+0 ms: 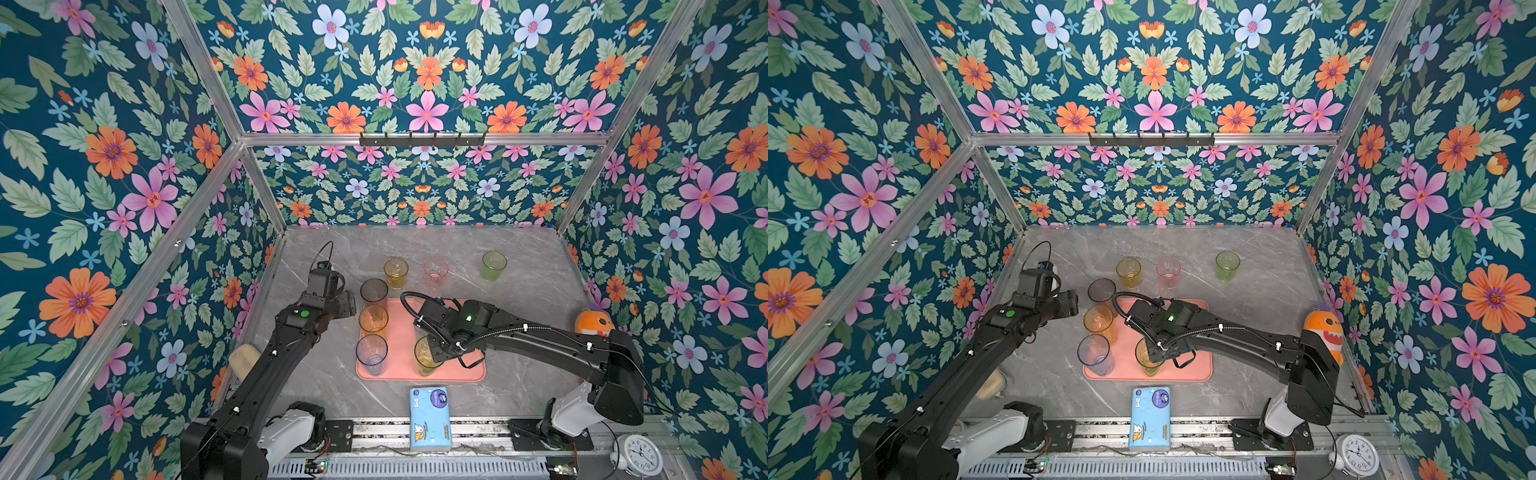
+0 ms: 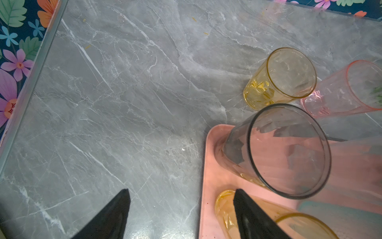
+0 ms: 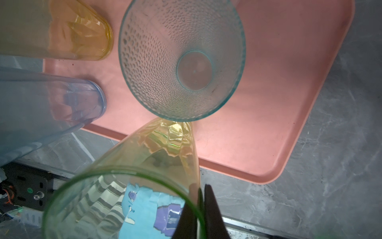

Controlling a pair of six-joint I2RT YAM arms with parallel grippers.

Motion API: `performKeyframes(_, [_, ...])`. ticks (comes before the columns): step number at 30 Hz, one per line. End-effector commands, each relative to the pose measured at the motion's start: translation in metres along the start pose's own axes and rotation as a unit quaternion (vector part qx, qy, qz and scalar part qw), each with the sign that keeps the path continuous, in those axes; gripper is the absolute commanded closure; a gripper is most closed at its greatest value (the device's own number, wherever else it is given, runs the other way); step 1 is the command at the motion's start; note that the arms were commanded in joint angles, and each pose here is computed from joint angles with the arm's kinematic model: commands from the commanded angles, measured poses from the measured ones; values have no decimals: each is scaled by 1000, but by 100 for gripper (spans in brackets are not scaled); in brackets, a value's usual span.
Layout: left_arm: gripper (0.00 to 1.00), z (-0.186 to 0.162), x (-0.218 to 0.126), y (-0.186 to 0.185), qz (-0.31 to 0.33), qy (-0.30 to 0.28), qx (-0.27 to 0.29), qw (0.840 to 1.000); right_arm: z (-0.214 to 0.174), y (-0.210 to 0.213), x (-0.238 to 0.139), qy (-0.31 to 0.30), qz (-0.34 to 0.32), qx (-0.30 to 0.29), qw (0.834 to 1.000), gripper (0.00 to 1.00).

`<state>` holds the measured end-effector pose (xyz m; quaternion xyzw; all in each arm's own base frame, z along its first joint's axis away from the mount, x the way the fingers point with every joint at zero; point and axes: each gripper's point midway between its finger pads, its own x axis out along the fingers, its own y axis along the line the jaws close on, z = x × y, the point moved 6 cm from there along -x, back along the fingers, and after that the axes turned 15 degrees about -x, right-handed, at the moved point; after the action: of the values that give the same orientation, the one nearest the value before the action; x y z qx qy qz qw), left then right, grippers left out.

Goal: Place the glasses into the tray
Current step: 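Lower the green cup onto the tray beside the teal frosted cup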

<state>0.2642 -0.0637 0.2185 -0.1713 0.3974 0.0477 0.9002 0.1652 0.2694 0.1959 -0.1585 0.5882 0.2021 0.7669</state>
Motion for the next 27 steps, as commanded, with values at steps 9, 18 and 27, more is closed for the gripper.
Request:
performKeyframes(9, [18, 1, 0, 0, 1, -2, 2, 1000, -5, -2, 2, 35, -24, 6, 999, 100])
performKeyframes(18, [18, 0, 0, 0, 0, -1, 2, 1000, -5, -1, 4, 38, -24, 6, 999, 100])
performKeyframes(27, [18, 0, 0, 1, 1, -1, 2, 1000, -4, 0, 4, 35, -22, 6, 999, 100])
